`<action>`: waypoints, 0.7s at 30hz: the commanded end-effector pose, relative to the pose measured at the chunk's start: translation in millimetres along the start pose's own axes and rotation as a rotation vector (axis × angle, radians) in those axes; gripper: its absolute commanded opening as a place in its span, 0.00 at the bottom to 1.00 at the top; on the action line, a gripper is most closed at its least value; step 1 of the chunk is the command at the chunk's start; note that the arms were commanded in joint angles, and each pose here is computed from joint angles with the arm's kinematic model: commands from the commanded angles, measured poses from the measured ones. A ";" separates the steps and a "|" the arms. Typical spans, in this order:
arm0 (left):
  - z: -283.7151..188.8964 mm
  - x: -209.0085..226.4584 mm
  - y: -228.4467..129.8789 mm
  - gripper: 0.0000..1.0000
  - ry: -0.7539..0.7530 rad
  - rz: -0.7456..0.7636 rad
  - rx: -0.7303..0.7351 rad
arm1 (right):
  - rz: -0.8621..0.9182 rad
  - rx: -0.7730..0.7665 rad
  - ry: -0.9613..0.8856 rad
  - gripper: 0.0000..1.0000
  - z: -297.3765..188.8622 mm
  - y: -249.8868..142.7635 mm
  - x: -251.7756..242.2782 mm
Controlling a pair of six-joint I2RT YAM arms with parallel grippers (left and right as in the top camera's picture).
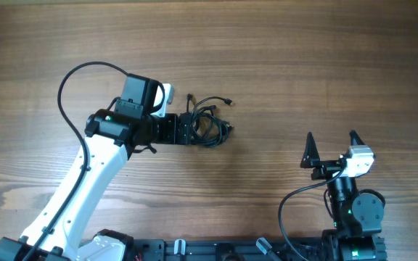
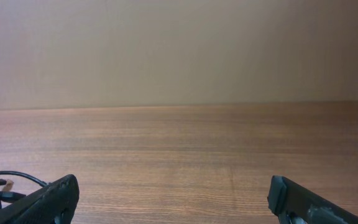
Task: Untangle cables
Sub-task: 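Move the left gripper toward the black cable bundle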
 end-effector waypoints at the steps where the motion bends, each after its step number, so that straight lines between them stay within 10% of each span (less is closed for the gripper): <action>1: -3.1 -2.0 5.4 0.99 0.006 0.025 -0.021 | 0.002 -0.015 -0.012 1.00 -0.4 1.7 -1.2; 21: -7.2 17.1 10.2 1.00 0.033 -0.100 -0.050 | 0.203 -0.025 0.174 1.00 -5.0 20.1 14.5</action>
Point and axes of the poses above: each gripper's point midway between its finger pads, its own z axis out along the fingers, its own x axis along the line the jaws close on, y = z × x, the point moved 10 cm from there along -z, back along the fingers, and after that the axes turned 6 degrees about z, right-handed, at the moved point
